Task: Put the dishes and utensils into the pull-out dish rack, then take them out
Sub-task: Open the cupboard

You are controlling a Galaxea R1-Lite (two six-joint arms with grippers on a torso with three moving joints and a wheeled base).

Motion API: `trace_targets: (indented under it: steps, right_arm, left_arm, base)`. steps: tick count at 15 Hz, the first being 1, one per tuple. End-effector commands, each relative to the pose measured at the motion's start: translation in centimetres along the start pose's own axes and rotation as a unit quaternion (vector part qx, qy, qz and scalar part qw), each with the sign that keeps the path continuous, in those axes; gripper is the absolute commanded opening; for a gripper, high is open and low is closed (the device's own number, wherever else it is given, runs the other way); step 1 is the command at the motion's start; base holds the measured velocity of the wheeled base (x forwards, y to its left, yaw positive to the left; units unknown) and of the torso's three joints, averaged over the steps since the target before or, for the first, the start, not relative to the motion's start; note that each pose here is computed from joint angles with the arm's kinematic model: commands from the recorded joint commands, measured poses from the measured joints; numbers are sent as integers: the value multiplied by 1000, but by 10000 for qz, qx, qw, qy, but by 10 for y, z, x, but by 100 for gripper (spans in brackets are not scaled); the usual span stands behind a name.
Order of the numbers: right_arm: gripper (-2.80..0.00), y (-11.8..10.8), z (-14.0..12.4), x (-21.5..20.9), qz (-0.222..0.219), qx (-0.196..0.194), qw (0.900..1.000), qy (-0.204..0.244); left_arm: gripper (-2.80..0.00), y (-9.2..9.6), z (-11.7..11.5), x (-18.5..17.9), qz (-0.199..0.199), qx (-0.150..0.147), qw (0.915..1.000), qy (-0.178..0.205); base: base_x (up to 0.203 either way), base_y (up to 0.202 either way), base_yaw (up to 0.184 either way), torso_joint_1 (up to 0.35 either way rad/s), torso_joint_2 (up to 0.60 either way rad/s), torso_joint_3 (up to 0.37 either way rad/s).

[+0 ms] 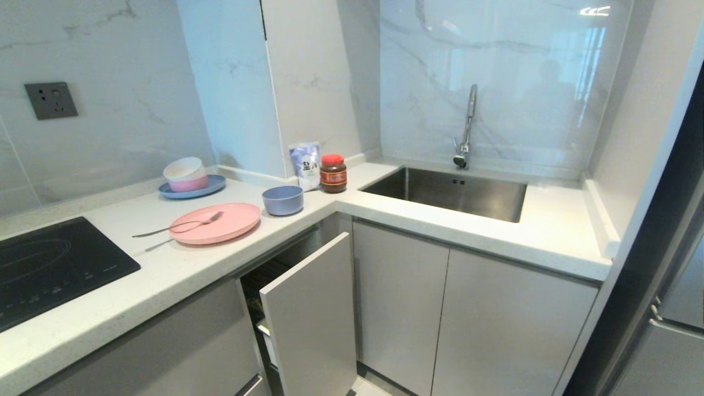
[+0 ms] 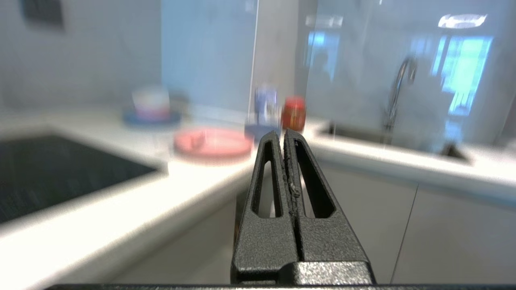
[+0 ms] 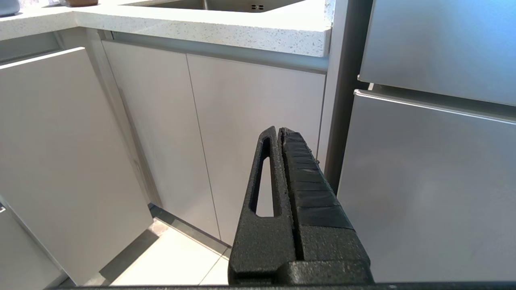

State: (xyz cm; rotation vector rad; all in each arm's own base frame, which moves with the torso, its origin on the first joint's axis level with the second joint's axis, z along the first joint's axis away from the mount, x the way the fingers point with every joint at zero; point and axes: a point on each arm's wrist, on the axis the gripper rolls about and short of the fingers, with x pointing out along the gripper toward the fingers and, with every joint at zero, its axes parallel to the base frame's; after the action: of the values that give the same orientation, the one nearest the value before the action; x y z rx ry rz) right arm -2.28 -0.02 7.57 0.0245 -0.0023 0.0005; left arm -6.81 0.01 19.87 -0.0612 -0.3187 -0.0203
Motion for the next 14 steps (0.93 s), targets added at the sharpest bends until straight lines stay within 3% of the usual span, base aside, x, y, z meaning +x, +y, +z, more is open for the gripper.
trace_targets:
  steps: [1, 5, 7, 10, 14]
  right_arm:
    - [-280, 0, 0, 0, 3, 0, 10000, -18]
    - [-280, 0, 0, 0, 0, 0, 10000, -12]
    - [-280, 0, 0, 0, 6, 0, 10000, -18]
    - [-280, 0, 0, 0, 1, 0, 10000, -15]
    - [-280, 0, -1, 0, 5, 0, 10000, -11]
  left_arm:
    - [-280, -4, 60, 29, -14, 9, 10000, 54]
    - [-280, -8, 138, 105, -2, 24, 10000, 56]
    - [-280, -8, 154, 150, 109, 25, 9997, 198]
    - [-280, -8, 142, 215, 160, 15, 9969, 765]
    - [-280, -12, 90, 293, 84, -2, 9839, 1784]
  base:
    - [0, 0, 0, 0, 0, 0]
    - [0, 0, 0, 0, 0, 0]
    - [0, 0, 0, 0, 0, 0]
    - [0, 0, 0, 0, 0, 0]
    - [0, 0, 0, 0, 0, 0]
